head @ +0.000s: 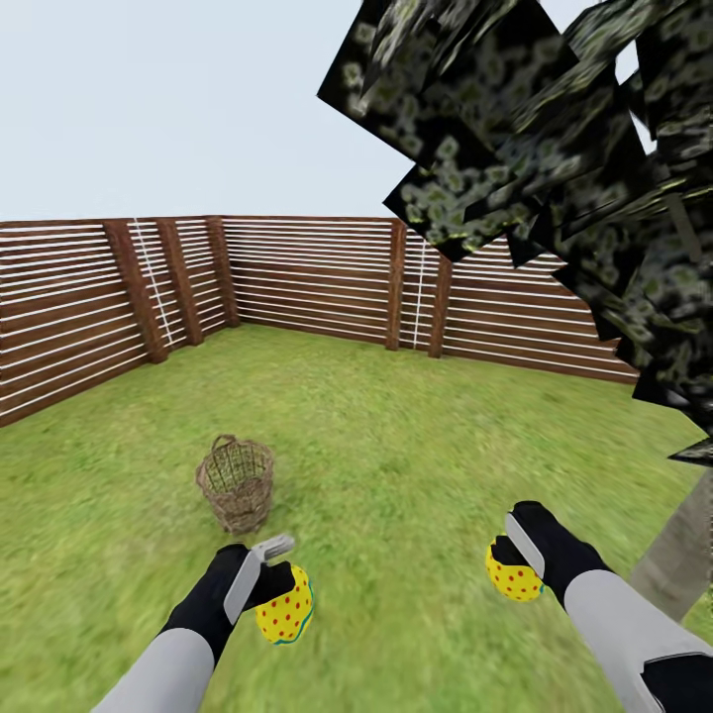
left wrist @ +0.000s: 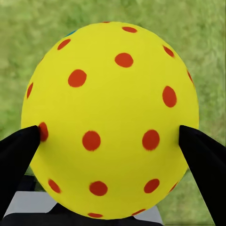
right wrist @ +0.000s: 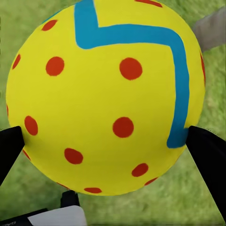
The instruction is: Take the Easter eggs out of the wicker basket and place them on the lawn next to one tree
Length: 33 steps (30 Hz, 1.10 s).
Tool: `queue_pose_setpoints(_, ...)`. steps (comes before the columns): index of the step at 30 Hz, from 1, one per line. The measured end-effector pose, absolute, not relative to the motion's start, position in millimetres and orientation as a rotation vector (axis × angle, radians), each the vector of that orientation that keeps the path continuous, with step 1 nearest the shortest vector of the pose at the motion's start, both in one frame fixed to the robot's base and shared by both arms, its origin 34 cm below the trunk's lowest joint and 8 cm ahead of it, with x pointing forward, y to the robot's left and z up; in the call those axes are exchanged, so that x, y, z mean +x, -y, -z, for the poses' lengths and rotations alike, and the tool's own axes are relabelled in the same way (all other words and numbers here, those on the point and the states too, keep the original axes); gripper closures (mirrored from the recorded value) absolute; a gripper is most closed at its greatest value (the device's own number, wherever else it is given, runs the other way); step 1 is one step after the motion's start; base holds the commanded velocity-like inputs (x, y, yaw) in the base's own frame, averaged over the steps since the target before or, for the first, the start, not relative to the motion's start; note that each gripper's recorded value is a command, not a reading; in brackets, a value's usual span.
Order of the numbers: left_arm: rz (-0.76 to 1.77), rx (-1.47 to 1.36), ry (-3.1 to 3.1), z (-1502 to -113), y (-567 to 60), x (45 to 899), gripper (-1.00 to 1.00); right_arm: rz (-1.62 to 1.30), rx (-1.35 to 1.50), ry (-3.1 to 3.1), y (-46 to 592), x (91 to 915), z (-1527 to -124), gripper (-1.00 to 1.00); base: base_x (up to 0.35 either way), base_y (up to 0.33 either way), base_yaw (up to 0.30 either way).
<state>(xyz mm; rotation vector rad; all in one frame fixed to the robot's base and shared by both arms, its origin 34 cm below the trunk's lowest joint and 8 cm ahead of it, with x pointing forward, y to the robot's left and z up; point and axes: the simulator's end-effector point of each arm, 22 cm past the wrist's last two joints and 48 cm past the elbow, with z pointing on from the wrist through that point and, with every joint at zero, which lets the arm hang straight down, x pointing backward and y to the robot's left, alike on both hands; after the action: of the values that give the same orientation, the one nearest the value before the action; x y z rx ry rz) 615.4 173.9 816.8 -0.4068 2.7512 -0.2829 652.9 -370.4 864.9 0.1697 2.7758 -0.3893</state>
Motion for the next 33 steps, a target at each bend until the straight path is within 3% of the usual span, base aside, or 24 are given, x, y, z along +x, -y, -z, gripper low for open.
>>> queue_pose_setpoints(9,0.280,-0.404,-2.752,-816.5,-174.3,615.2,1.00,0.387,0.170,-2.776,369.3,653.0,-864.8,1.00,-0.326,0.091,-0.030)
queue_pose_setpoints(20,0.270,-0.404,-2.750,-817.8,-176.5,615.3,1.00,0.387,0.170,-2.775,370.0,652.4,-866.2,1.00,-0.012,0.003,-0.285)
queue_pose_setpoints(33,0.270,-0.409,-2.750,-817.5,-177.3,615.7,1.00,0.387,0.165,-2.776,368.7,653.1,-865.7,1.00,-0.287,0.000,-0.009)
